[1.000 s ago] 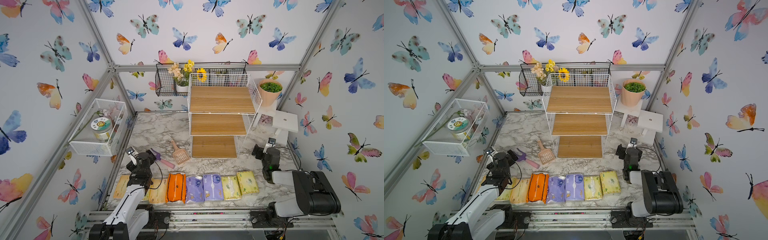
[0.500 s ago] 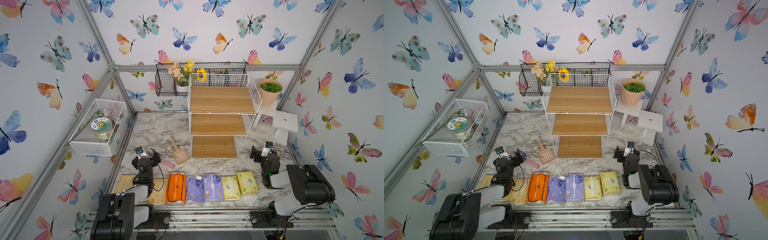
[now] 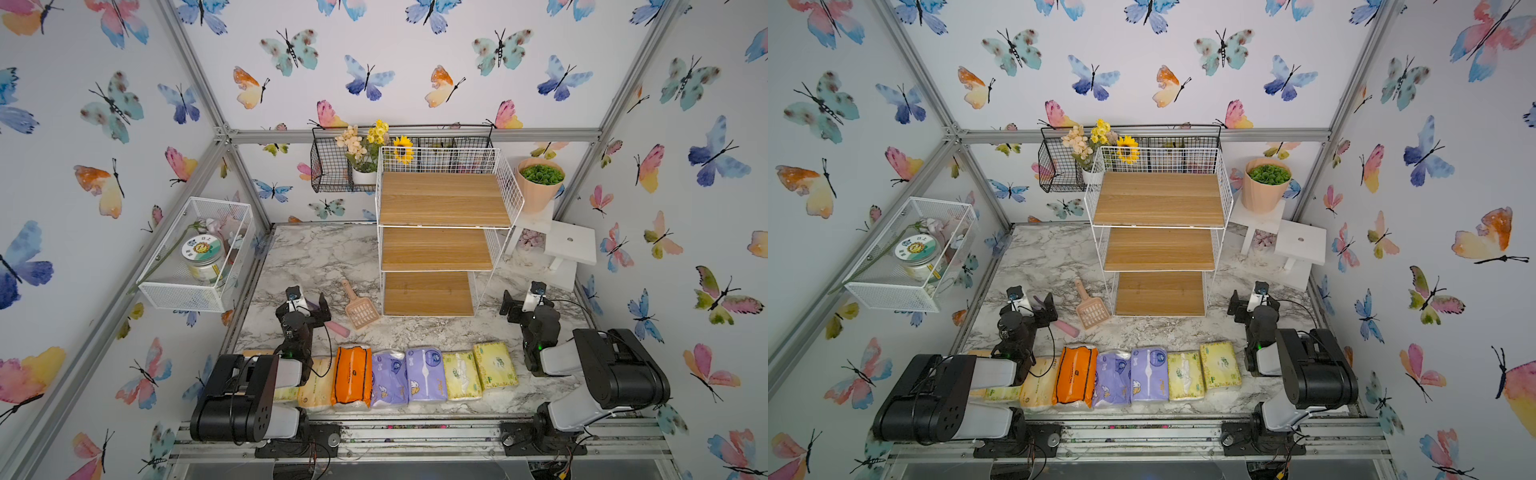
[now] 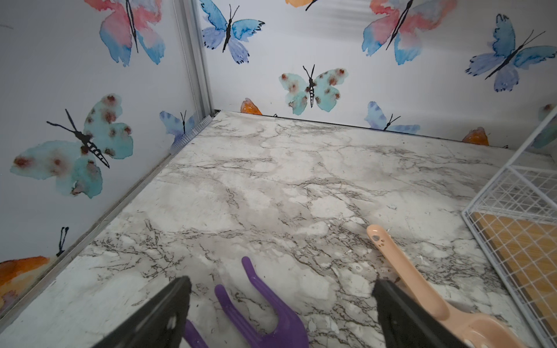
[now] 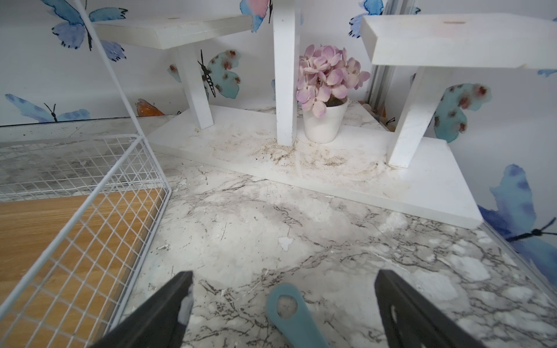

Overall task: Remove the tissue boxes from the shelf
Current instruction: Reset both arms

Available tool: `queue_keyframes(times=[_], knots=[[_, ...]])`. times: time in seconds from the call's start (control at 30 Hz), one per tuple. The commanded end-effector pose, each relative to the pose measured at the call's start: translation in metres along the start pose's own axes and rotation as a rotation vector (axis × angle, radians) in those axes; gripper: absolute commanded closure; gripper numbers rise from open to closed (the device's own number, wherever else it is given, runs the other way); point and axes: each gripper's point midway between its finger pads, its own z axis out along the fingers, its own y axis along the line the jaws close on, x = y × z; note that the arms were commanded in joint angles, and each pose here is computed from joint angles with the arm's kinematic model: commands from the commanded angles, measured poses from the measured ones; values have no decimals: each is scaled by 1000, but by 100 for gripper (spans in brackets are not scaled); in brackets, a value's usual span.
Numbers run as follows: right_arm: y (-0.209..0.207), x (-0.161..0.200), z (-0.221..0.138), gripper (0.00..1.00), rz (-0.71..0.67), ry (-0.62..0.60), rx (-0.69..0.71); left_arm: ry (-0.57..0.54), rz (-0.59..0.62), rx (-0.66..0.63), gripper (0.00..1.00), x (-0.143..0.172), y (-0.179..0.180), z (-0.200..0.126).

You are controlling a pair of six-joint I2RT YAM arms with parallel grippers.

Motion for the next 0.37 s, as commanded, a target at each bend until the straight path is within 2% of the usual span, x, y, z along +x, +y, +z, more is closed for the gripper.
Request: queue_keyframes(times=[0.0, 0.33], knots=[[2, -9, 3, 2, 0, -22, -13, -23, 13, -24, 1, -7, 3, 1], [2, -8, 4, 0, -1, -15, -10, -18, 12, -17, 1, -6, 3, 2]])
